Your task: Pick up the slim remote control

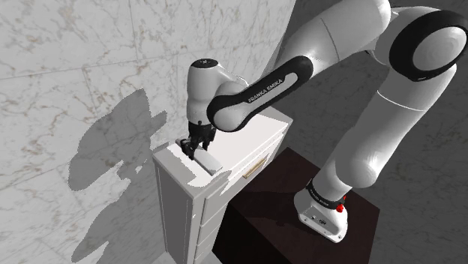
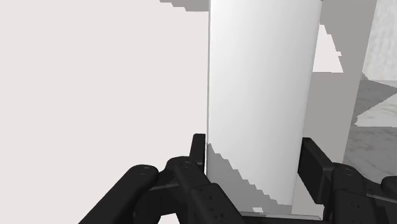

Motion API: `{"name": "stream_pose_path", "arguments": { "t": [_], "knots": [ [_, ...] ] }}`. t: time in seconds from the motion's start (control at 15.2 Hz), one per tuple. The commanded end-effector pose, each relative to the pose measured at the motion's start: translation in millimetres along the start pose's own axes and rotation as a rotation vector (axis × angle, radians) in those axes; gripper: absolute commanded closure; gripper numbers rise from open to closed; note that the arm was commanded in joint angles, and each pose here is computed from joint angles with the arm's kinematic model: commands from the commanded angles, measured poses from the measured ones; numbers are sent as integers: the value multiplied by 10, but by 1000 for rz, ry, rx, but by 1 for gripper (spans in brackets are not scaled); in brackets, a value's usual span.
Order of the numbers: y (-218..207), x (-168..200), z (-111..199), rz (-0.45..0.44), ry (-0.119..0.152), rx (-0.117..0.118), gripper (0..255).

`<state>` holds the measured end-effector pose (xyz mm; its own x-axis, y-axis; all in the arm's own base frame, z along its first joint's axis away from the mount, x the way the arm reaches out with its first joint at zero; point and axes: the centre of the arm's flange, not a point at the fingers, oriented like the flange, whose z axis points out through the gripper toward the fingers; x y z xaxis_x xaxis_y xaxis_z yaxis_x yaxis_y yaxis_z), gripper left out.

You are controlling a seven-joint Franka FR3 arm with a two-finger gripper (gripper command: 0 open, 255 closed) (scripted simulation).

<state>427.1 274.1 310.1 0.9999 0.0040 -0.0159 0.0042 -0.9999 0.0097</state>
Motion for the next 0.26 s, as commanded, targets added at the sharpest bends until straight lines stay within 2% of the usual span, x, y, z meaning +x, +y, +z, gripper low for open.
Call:
{"name": "stream_pose_path", "arguments": {
  "t": [0.0,0.2],
  "knots": [
    [-5,-4,-105,0,0,0,255],
    [-5,-5,-166,0,0,0,255]
  ]
}}
